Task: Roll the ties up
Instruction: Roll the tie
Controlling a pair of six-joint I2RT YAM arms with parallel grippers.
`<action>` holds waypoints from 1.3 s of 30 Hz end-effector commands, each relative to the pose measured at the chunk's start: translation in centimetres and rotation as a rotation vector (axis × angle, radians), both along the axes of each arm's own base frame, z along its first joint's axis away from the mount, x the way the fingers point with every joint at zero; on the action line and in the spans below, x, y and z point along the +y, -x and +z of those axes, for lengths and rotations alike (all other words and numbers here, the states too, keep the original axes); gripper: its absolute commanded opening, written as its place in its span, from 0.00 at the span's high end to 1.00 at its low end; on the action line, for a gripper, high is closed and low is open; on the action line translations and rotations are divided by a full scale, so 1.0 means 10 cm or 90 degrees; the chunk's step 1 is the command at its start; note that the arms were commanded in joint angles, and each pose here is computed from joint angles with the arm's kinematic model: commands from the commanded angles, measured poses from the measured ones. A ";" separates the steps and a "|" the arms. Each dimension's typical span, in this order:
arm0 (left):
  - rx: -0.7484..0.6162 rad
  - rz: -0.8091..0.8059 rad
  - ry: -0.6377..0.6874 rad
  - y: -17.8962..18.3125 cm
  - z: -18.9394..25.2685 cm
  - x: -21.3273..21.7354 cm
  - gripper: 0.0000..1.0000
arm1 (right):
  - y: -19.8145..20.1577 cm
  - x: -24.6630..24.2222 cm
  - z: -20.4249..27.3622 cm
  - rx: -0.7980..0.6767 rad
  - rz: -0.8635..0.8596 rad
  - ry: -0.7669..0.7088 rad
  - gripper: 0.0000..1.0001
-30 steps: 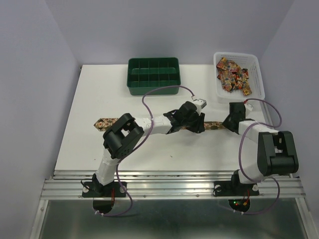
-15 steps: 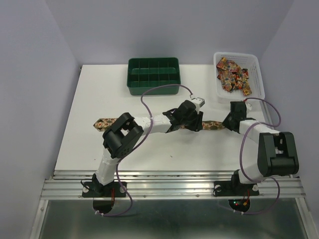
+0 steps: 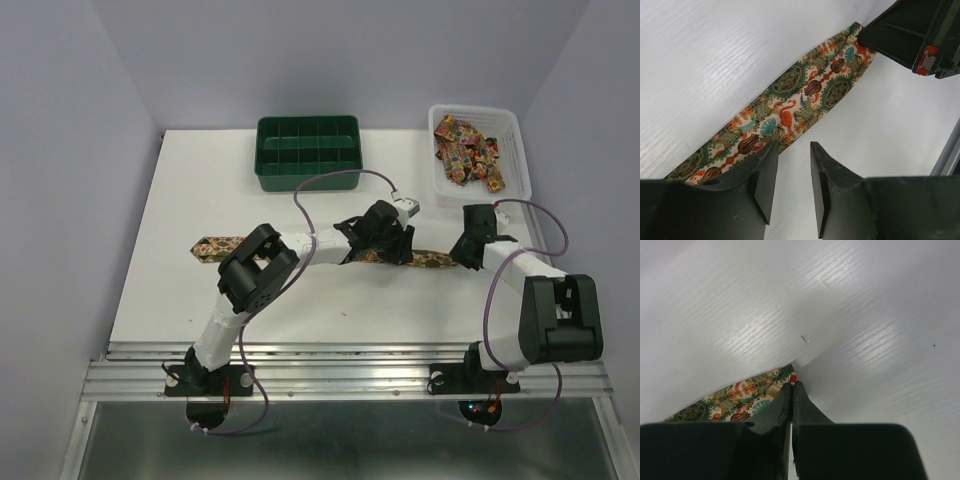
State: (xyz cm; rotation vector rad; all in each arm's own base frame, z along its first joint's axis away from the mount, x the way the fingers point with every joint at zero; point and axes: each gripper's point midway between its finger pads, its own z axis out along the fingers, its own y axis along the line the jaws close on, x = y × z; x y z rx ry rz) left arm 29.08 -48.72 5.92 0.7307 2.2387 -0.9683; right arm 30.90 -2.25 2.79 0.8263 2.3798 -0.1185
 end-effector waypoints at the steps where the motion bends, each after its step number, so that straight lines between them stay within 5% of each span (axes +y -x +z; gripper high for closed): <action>1: -0.018 -0.048 0.040 0.08 0.12 -0.17 0.58 | -0.16 -0.04 0.38 -0.052 -0.009 0.006 0.99; 15: -0.003 -0.026 0.002 -0.10 -0.25 -0.31 0.60 | 0.06 -0.02 0.56 -0.039 -0.014 -0.007 0.99; 27: -0.008 -0.062 0.074 0.02 0.28 -0.39 0.61 | -0.26 0.06 1.00 -0.123 0.035 -0.014 0.99; 39: 0.000 -0.074 0.096 -0.01 0.41 -0.54 0.77 | -0.45 0.07 1.13 -0.142 0.056 -0.003 0.99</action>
